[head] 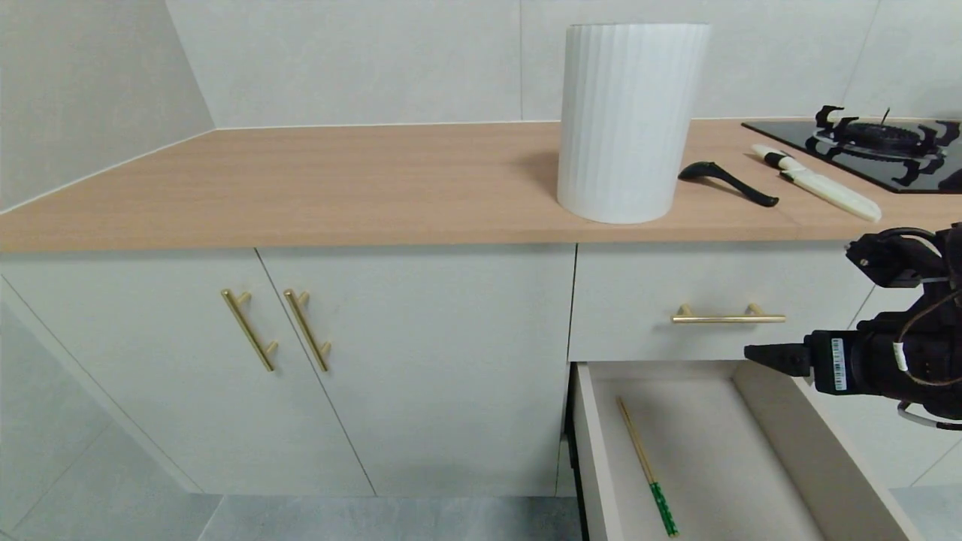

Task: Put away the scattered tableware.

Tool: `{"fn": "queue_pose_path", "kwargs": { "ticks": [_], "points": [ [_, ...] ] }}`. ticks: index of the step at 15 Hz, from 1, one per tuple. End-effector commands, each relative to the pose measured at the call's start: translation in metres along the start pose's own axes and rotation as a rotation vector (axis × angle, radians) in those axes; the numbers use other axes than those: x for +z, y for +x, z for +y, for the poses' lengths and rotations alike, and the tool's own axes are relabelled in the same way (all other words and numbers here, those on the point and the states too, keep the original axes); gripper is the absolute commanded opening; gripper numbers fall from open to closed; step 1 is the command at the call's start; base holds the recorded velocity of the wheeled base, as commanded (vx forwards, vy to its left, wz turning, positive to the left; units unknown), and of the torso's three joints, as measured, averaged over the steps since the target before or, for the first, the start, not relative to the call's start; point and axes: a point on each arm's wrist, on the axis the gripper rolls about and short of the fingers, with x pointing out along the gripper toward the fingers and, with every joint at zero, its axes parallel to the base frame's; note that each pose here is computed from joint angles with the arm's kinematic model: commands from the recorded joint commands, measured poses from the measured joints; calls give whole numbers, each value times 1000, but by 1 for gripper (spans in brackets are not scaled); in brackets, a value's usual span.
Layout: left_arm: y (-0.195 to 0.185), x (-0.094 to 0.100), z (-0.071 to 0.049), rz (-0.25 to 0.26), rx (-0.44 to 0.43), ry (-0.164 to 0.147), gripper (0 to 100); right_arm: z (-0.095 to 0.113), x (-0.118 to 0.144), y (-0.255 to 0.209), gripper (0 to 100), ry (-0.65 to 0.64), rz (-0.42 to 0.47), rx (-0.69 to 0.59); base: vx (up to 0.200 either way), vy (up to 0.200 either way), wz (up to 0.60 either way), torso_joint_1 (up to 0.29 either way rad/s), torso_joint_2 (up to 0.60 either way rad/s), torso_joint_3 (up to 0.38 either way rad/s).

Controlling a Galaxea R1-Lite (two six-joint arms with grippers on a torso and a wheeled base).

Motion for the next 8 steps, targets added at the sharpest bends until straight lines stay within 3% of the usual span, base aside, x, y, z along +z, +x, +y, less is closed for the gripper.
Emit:
{"fn": "queue_pose_path", "kwargs": {
  "ticks": [1,8],
  "points": [
    [0,0,0,0,0,0,100,0,1,-1,100,0,-6,3,0,0,0,139,-564,-315],
    [0,0,0,0,0,0,100,0,-1,-1,100,-8,1,2,0,0,0,157,-473,-298]
  ]
}}
